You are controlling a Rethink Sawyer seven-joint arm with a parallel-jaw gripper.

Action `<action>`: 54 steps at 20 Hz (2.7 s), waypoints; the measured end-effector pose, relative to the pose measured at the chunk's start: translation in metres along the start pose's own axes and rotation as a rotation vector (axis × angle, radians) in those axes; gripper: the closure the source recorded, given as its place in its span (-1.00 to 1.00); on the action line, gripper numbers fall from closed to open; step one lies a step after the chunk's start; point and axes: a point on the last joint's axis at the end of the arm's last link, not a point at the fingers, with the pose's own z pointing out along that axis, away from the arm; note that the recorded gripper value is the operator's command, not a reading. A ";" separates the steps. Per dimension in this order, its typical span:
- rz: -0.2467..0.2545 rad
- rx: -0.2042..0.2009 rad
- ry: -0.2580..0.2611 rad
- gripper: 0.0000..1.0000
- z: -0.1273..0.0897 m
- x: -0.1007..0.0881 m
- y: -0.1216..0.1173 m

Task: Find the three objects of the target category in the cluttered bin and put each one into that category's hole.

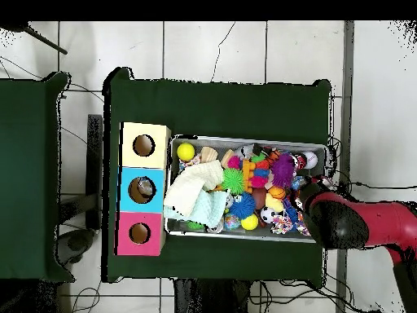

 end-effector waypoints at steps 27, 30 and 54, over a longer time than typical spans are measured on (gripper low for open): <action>-0.025 -0.021 0.002 -1.00 0.002 -0.023 0.015; -0.007 -0.027 0.011 -1.00 -0.001 -0.020 0.017; 0.252 -0.039 -0.017 -1.00 -0.062 -0.187 0.176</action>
